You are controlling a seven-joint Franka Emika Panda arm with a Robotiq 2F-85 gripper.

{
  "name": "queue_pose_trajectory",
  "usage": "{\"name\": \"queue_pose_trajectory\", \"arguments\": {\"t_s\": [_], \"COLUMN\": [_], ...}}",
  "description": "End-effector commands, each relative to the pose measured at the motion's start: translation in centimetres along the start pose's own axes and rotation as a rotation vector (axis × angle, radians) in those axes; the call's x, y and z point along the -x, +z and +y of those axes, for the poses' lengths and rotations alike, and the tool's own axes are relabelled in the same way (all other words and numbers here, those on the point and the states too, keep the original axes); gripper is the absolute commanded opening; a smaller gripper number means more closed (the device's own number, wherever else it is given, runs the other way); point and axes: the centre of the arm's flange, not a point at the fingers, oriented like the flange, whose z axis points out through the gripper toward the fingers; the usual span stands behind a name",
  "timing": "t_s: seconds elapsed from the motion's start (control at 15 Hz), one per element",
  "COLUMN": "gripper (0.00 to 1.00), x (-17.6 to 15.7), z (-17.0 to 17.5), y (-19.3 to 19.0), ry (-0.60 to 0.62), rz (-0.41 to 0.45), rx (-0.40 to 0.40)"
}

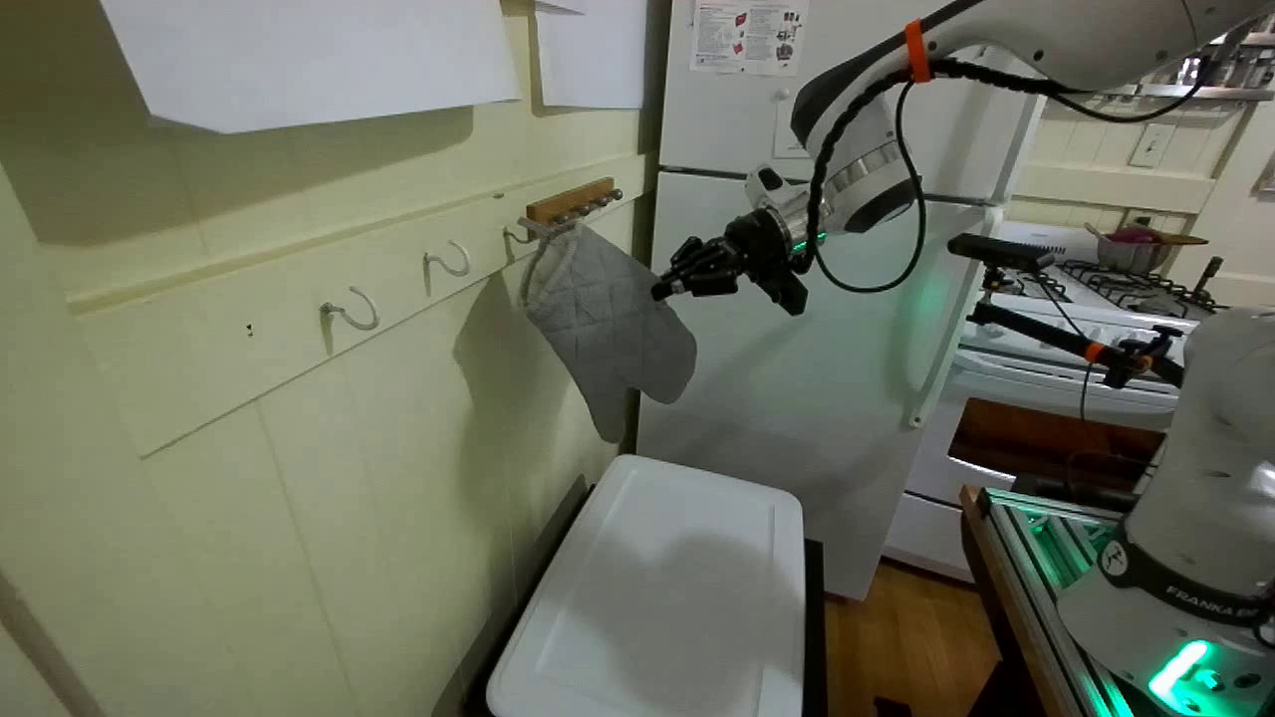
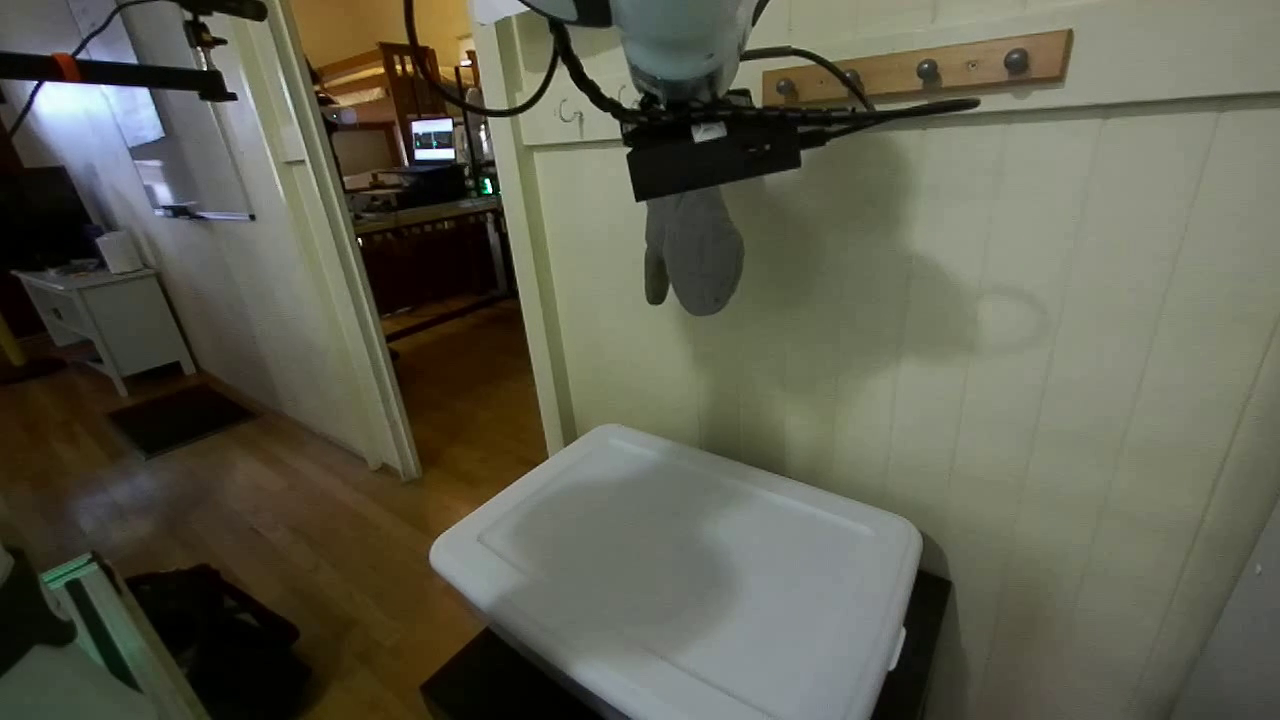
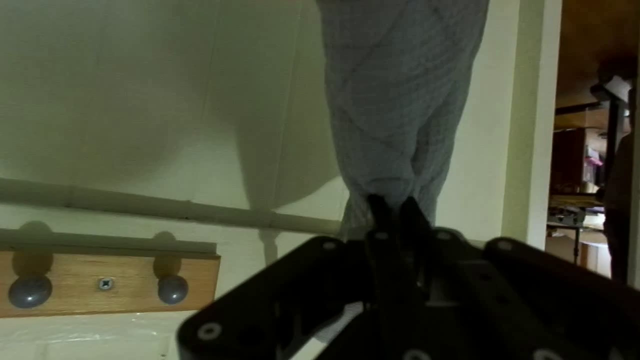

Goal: Remove the oven mitten from the hook

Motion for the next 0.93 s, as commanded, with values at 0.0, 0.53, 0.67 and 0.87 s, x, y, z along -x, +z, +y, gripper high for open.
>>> {"name": "queue_pose_trajectory", "arguments": {"t_s": [0.0,0.53,0.67,0.87], "gripper": [0.02,0.02,0.10,0.10], "x": [0.6,-0.4,-0.5,-0.6], "z": [-1.1,-1.0,-0.8,-0.7], "y": [-1.1,2.0,2.4,2.3], "ry": [-0.087,-0.090,-0.090,-0.090], "rz": [-0.043,-0.061,-0.061,-0.059], "rx": [-0.074,-0.097,-0.099,-0.095]}}
